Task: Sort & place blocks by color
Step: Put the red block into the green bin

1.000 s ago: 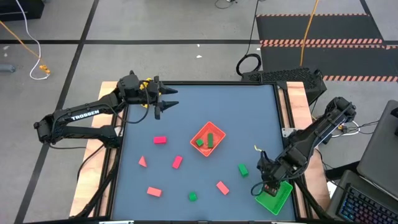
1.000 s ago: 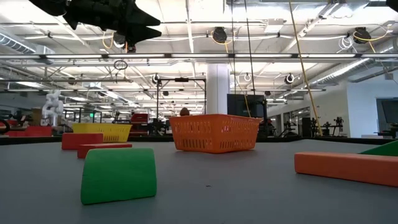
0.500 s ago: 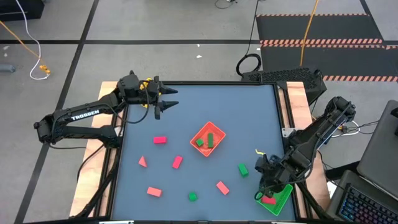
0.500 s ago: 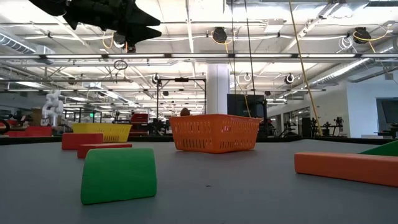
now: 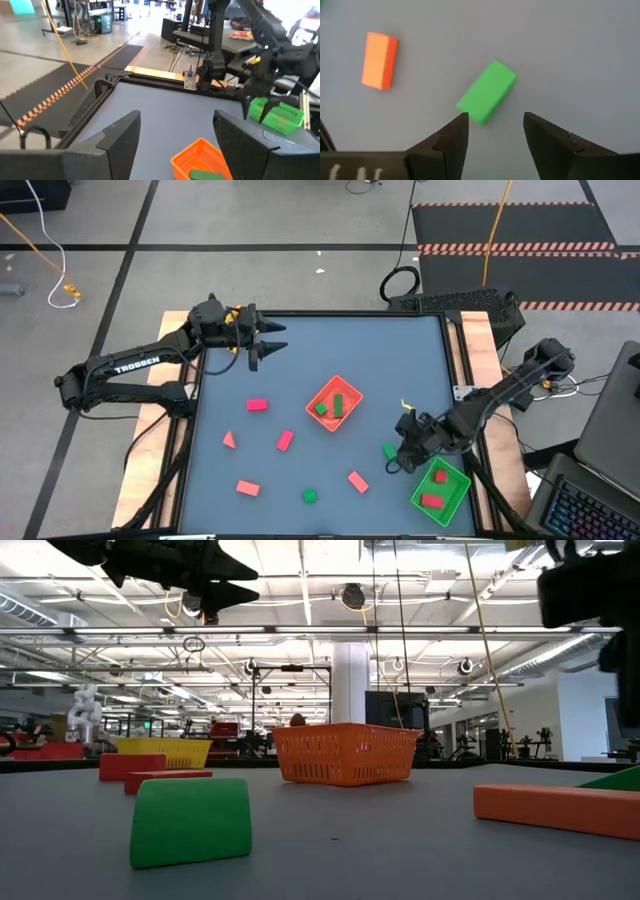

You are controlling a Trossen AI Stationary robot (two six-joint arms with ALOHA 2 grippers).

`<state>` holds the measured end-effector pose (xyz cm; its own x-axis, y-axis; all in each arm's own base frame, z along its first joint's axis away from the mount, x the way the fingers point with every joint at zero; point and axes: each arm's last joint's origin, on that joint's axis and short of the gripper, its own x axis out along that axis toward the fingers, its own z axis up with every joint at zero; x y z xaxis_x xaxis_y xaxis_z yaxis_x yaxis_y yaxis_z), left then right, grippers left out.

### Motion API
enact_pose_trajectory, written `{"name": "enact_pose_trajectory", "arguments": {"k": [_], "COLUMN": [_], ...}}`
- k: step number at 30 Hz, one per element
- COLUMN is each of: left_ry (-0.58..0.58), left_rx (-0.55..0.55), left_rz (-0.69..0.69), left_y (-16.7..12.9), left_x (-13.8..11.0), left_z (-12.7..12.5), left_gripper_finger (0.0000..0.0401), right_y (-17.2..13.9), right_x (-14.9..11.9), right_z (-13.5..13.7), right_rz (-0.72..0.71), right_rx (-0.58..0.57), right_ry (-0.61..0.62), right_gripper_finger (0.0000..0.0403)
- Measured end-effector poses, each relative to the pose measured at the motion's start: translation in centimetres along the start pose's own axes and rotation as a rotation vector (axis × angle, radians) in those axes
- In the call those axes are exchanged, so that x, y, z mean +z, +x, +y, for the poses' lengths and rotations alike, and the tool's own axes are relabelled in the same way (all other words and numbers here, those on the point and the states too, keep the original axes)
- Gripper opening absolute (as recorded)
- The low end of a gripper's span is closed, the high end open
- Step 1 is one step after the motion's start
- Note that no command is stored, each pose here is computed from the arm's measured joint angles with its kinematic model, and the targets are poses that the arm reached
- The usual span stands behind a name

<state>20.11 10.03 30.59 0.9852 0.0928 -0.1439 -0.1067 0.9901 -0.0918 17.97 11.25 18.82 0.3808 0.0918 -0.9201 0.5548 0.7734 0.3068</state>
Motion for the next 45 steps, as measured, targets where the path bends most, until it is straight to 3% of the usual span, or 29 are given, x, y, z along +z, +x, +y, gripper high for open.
{"name": "enact_pose_trajectory", "arguments": {"k": [7,10,13,21,25,33,40,45], "left_ry": [-0.100,-0.133,-0.197,-0.286,-0.284,-0.226,-0.083,-0.087], "left_rx": [-0.012,-0.028,0.033,0.258,0.299,0.345,0.274,0.270], "left_rz": [0.020,0.050,0.134,0.506,0.614,0.893,1.091,1.210], "left_y": [0.1,0.3,0.4,-0.2,-0.3,0.7,1.9,1.8], "left_x": [-0.2,-0.5,-1.4,-4.2,-5.2,-8.4,-10.9,-12.0], "left_z": [-0.3,-0.8,-1.1,-2.8,-4.2,-5.9,-6.9,-7.3], "left_gripper_finger": [0.0251,0.0250,0.0250,0.0250,0.0250,0.0250,0.0250,0.0250], "right_y": [0.9,0.8,0.6,0.3,0.3,0.3,0.3,0.3], "right_x": [1.3,2.0,2.8,5.5,6.3,6.3,6.3,6.3], "right_z": [0.0,0.4,0.8,-0.1,-0.7,-0.8,-0.9,-0.9], "right_rz": [-0.062,-0.117,-0.231,-0.547,-0.606,-0.598,-0.586,-0.586], "right_rx": [0.093,0.146,0.154,-0.076,-0.175,-0.197,-0.209,-0.213], "right_ry": [0.044,-0.041,-0.156,-0.324,-0.349,-0.397,-0.420,-0.436], "right_gripper_finger": [0.0183,0.0183,0.0183,0.0183,0.0183,0.0183,0.0183,0.0183]}}
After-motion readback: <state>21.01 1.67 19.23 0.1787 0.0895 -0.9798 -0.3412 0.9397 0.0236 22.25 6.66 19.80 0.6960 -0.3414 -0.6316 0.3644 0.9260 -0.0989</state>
